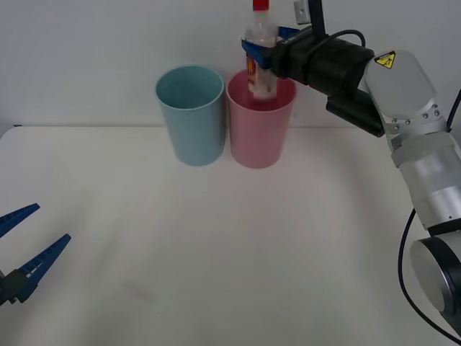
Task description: Grasp the object on the table and drop it into the matching bin: aluminum can to the light blue bin, PET bottle to the pink bin.
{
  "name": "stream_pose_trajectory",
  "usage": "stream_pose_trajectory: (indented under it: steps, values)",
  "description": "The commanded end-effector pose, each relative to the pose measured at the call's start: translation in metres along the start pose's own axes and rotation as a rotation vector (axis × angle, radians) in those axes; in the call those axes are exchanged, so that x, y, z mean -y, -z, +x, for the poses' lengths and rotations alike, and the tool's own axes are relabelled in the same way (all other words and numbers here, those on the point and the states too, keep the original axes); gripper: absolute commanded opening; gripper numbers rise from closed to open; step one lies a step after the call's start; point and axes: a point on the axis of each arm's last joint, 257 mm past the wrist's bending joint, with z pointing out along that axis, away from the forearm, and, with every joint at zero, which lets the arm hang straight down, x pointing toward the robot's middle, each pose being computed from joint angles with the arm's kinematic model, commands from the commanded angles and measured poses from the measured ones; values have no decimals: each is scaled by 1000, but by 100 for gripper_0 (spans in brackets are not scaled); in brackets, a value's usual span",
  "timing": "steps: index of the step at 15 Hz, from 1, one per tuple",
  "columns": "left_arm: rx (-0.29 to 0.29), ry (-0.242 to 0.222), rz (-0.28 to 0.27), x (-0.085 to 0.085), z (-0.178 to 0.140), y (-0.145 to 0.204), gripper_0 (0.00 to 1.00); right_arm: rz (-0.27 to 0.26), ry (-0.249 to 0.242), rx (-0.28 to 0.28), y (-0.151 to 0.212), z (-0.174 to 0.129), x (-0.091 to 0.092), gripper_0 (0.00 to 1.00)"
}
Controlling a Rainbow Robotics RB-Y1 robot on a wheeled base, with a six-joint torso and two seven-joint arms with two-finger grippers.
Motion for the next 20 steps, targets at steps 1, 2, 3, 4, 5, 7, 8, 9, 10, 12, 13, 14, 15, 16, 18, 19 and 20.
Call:
stream_pose_trajectory:
  steps: [1, 2, 3, 4, 5, 7, 8, 9, 10, 12, 13, 14, 15, 16, 18, 19, 20]
  values:
    - [0, 0, 0, 0, 0, 0, 100, -1, 6, 1, 0, 0, 0, 100]
    - [0, 0, 0, 0, 0, 0, 100, -2, 5, 2, 0, 0, -1, 100]
    - [0, 0, 0, 0, 0, 0, 100, -2, 6, 2, 0, 0, -1, 100]
    - [0, 0, 0, 0, 0, 0, 100, -2, 6, 2, 0, -1, 0, 100]
    - [0, 0, 0, 0, 0, 0, 100, -3, 6, 0, 0, 1, -1, 100]
    - [0, 0, 0, 0, 0, 0, 100, -15, -7, 8, 3, 2, -4, 100]
    - [0, 0, 0, 0, 0, 0, 100, -14, -1, 15, 8, 3, -6, 100]
    - [0, 0, 0, 0, 0, 0, 100, -16, 19, 31, 18, 1, -8, 100]
    - [0, 0, 0, 0, 0, 0, 100, -19, 33, 35, 29, 3, -10, 100]
    - [0, 0, 0, 0, 0, 0, 100, -34, 59, 50, 51, 4, -18, 100]
    - [0, 0, 0, 0, 0, 0, 100, -40, 68, 50, 61, 8, -21, 100]
    - [0, 0, 0, 0, 0, 0, 100, -46, 76, 49, 72, 11, -24, 100]
    - [0, 0, 0, 0, 0, 0, 100, -55, 82, 50, 86, 15, -29, 100]
    - [0, 0, 0, 0, 0, 0, 100, -62, 90, 52, 95, 17, -34, 100]
    - [0, 0, 0, 0, 0, 0, 100, -65, 105, 54, 122, 22, -41, 100]
    - [0, 0, 0, 0, 0, 0, 100, -67, 107, 54, 134, 26, -46, 100]
    - [0, 0, 0, 0, 0, 0, 100, -61, 119, 45, 151, 32, -48, 100]
